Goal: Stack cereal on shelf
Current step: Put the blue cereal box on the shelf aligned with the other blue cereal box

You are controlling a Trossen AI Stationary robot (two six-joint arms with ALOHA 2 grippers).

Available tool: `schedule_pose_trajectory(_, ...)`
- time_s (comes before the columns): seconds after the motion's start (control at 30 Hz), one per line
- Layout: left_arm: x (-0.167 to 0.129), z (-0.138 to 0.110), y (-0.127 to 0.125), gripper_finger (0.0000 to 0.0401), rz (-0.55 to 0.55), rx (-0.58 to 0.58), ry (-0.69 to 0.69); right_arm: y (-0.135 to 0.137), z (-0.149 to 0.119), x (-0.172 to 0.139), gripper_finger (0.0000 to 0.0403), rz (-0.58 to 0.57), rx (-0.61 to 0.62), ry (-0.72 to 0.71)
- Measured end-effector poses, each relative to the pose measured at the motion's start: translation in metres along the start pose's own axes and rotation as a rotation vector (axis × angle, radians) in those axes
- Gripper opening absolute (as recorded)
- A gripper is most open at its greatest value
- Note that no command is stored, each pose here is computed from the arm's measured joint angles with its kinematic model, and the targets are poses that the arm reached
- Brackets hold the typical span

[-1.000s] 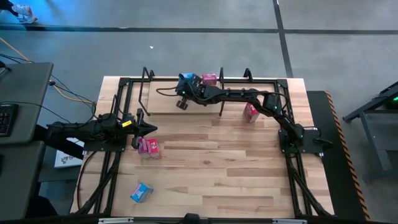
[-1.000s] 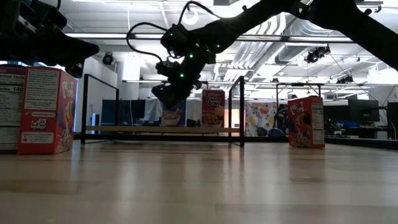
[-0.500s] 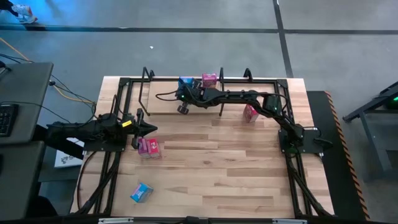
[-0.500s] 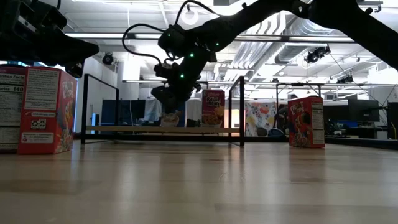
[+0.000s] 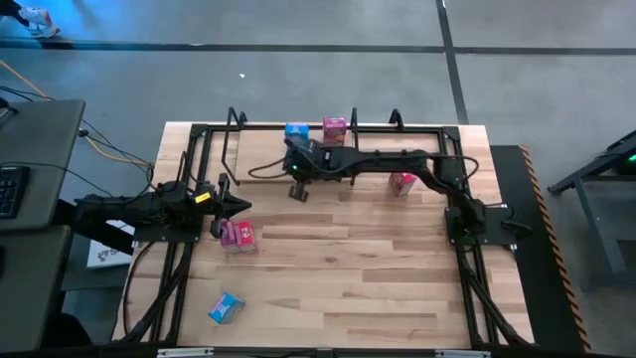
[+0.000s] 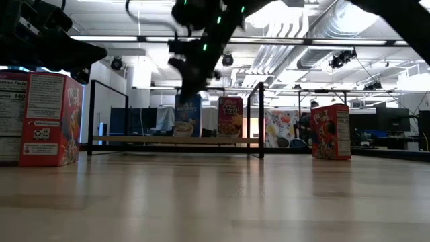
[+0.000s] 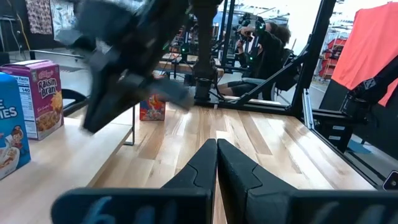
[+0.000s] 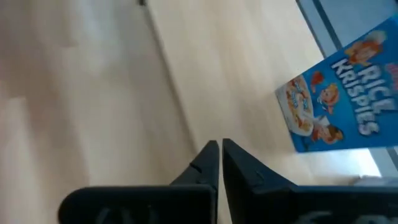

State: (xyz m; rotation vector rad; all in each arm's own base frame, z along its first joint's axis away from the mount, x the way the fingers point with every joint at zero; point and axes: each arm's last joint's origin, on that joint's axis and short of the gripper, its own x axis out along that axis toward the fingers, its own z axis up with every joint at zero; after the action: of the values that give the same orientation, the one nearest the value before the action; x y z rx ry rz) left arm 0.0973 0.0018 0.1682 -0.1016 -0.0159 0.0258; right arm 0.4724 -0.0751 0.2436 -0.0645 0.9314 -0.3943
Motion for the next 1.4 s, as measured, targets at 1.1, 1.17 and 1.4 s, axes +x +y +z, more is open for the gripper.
schedule_pose_trajectory(1.1,0.000,0.002,-0.001,0.0005,-0.012,-0.109,-0.026,0.041,-0.121,-0.270,0.0000,0.394,0.530,-0.675)
schedule_pose_trajectory(1.17,0.000,0.009,-0.001,0.0005,-0.023,-0.216,-0.089,0.039,-0.122,-0.271,0.0000,0.399,0.524,-0.670)
schedule_pose_trajectory(1.4,-0.006,0.039,-0.001,0.0010,0.001,-0.455,-0.371,0.037,-0.126,-0.270,0.0000,0.375,0.504,-0.632)
